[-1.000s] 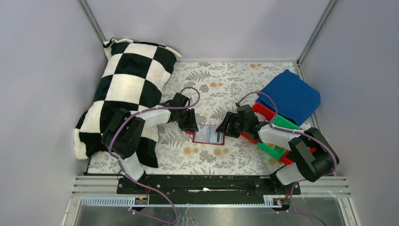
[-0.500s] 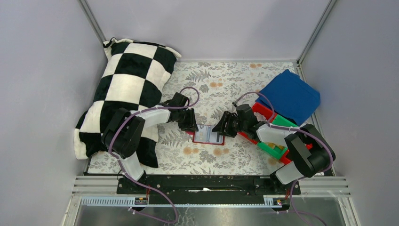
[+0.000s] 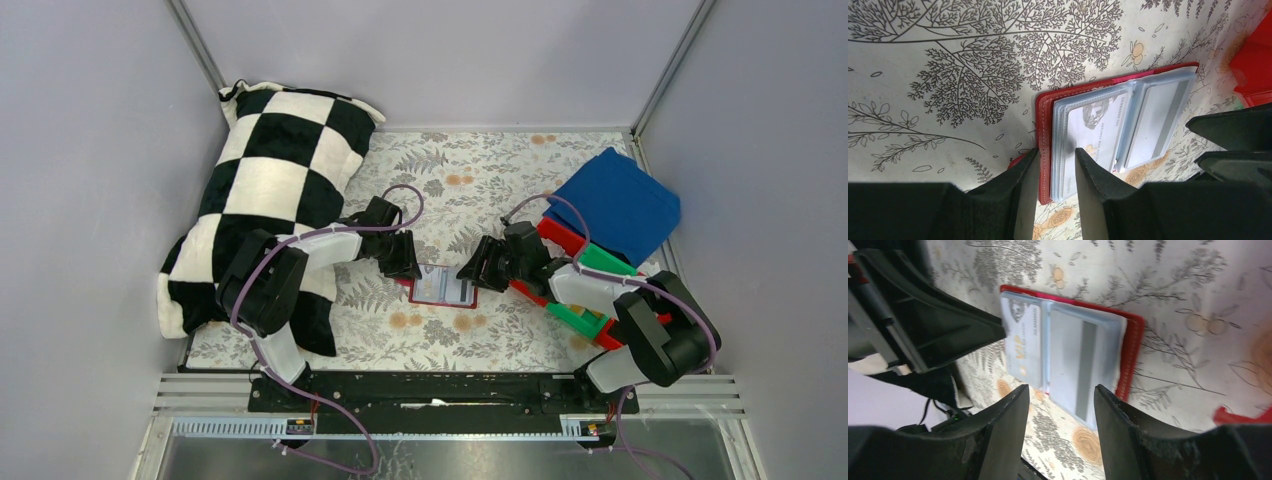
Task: Take the credit cards out of the card holder
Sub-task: Remove the credit card from the card holder.
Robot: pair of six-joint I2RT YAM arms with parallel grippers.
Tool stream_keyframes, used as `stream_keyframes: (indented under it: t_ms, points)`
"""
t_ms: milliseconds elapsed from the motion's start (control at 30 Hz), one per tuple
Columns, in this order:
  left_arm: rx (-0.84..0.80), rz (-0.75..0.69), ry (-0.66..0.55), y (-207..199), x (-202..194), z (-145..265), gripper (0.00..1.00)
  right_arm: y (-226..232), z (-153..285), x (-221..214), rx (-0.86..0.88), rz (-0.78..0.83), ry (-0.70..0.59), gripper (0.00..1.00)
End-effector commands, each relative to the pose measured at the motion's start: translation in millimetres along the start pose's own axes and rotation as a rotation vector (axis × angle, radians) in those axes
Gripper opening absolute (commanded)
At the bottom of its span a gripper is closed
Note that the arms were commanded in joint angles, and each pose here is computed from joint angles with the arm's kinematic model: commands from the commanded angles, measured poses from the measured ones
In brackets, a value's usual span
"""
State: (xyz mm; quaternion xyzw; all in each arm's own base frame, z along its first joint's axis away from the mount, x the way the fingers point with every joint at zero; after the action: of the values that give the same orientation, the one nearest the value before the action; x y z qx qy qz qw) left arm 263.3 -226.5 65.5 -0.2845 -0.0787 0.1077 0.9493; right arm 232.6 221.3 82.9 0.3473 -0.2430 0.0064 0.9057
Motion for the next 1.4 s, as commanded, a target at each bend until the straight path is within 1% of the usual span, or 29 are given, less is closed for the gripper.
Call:
stream_keyframes:
  t_ms: [0, 100, 167, 367, 633, 767, 833, 933, 1133, 1367]
  points:
    - [-0.005, -0.049, -0.040, -5.5, 2.9, 6.1, 0.37, -14.2, 9.2, 1.8, -0.135, 0.049, -0.022, 0.58]
    - [0.000, -0.060, -0.073, -7.2, 7.6, 13.4, 0.37, -13.8, 6.9, -2.7, -0.110, 0.050, -0.001, 0.57]
    - [0.021, -0.053, -0.086, -0.8, 10.7, 12.0, 0.37, -10.6, 5.6, -3.0, -0.081, 0.053, 0.000, 0.58]
    - [0.042, -0.025, -0.054, 14.2, 6.8, 2.9, 0.37, -5.9, 2.6, -3.5, -0.038, 0.046, 0.008, 0.57]
    - [0.043, -0.006, -0.019, 22.8, -1.9, -6.1, 0.37, -4.9, -10.0, -11.0, 0.033, 0.021, 0.044, 0.57]
    - [0.023, -0.004, 0.005, 23.0, -5.3, -10.6, 0.37, 0.3, -7.8, -9.3, 0.075, 0.016, 0.009, 0.56]
    - [0.012, 0.003, 0.033, 23.9, -8.4, -15.3, 0.37, 4.8, -4.6, -6.2, 0.106, 0.025, -0.022, 0.57]
    - [-0.007, 0.016, 0.053, 23.5, -11.0, -19.7, 0.36, 13.9, -3.1, -4.6, 0.173, 0.034, -0.025, 0.57]
    - [-0.011, 0.015, 0.049, 21.6, -12.2, -18.9, 0.36, 39.8, 1.0, 1.4, 0.323, 0.026, -0.038, 0.57]
    - [-0.020, 0.014, 0.037, 17.5, -11.5, -13.8, 0.36, 63.8, -0.1, 8.8, 0.372, 0.058, -0.044, 0.57]
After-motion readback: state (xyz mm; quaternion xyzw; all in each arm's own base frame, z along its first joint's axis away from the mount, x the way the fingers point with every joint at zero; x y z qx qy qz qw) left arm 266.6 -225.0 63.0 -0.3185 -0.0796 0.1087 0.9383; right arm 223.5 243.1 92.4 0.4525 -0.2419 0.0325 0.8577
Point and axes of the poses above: each gripper's point midway between its finger pads, its own z axis back along the fingers, its own y axis along the line the jaws close on, x = y × z, the point moved 5 cm from there along z, back along the fingers, and after that the axes turned 13 degrees about z, right-handed, at the moved point
